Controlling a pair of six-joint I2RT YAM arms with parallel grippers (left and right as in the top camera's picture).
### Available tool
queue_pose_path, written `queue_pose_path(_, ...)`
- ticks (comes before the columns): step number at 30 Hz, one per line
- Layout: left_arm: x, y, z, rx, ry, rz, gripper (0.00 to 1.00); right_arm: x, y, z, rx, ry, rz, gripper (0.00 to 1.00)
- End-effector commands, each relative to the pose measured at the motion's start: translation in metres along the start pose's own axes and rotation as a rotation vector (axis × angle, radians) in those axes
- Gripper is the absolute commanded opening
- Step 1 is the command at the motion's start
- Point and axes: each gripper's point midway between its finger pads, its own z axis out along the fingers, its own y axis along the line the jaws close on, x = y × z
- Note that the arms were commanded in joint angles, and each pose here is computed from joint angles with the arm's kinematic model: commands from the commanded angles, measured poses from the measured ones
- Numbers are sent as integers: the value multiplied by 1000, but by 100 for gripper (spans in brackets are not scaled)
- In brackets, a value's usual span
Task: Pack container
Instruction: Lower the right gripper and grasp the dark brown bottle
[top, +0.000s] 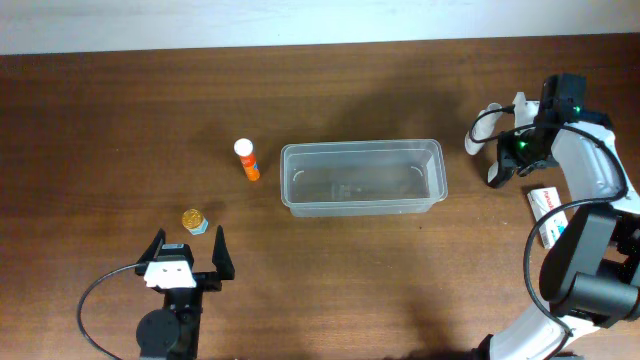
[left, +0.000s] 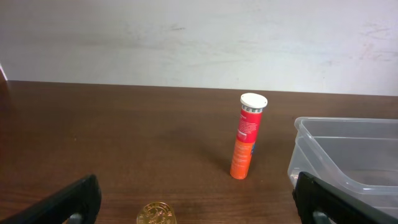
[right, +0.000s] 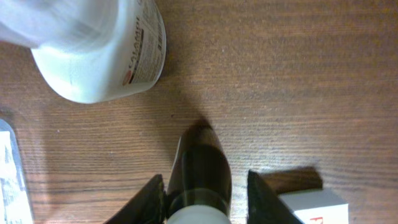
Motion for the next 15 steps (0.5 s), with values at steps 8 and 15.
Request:
queue_pose_path(8, 0, 3, 0, -15, -4, 15, 100, -2, -3, -1, 13, 3, 8, 24)
queue_pose_path(15, 0, 3, 0, -15, -4, 15, 99, -6, -3, -16, 18, -23, 60, 23)
